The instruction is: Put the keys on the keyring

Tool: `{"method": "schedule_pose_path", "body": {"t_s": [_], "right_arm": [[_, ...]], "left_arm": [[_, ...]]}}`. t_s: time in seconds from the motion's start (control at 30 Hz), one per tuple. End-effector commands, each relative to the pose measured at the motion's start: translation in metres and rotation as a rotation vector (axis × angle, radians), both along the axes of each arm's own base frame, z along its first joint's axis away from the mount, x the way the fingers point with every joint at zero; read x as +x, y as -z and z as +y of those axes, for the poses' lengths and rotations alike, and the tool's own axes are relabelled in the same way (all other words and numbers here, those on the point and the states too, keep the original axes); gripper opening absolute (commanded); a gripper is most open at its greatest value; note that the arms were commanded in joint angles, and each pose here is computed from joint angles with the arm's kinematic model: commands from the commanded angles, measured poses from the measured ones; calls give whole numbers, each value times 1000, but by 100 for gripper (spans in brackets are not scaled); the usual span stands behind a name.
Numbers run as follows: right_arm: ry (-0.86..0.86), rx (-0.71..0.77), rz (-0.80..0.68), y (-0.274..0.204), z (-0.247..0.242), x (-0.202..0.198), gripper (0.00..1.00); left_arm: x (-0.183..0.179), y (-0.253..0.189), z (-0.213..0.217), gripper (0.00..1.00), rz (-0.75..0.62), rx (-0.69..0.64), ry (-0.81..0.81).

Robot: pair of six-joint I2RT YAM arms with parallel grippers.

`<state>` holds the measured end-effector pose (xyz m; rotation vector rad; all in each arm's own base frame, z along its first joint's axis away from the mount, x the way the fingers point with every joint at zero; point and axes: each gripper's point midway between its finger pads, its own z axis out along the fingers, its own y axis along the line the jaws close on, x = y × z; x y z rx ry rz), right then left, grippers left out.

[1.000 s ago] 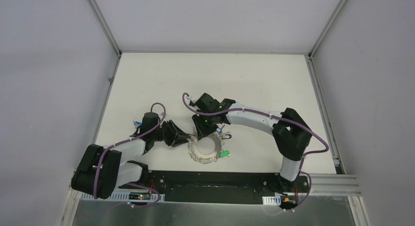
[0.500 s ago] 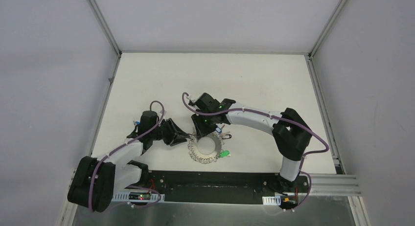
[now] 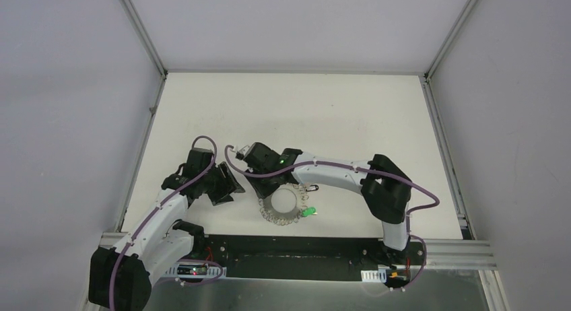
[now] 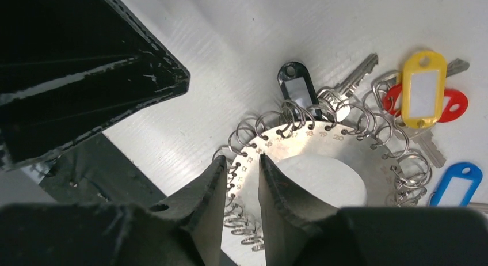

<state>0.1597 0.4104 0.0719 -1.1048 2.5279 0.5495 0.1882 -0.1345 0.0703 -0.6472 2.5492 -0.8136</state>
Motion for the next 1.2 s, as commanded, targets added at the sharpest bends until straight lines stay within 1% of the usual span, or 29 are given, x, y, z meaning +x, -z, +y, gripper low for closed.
{"method": "schedule_pose_path", "body": {"t_s": [0.0, 0.13, 0.2, 0.33, 0.47, 0.6, 0.73, 0.9, 1.1, 1.17], "right_arm": [[18, -37, -150, -5, 13, 17, 29], [52, -92, -198, 6, 16, 23, 29], [51, -110, -205, 13, 17, 23, 29], [31, -124, -201, 23, 22, 22, 29], [35, -145, -207, 28, 23, 24, 27], [27, -148, -205, 31, 25, 24, 27], [11, -184, -202, 40, 20, 20, 27], [-7, -227, -224, 44, 13, 19, 15], [-20, -214, -267, 28, 16, 19, 0], [-21, -202, -275, 19, 17, 19, 0]], "left_arm": [[-3, -7, 36, 56, 44, 184, -97], [-4, -22, 51, 59, 17, 229, -180], [-6, -30, 58, 63, -4, 240, -230], [-10, -42, 63, 68, -64, 203, -298], [-12, -46, 63, 69, -102, 170, -322], [-14, -44, 62, 69, -98, 165, -321], [-12, -44, 61, 69, -92, 173, -311], [-11, -42, 59, 69, -91, 165, -305], [-12, -41, 59, 68, -96, 158, -304], [-12, -41, 58, 68, -98, 156, -303]]}}
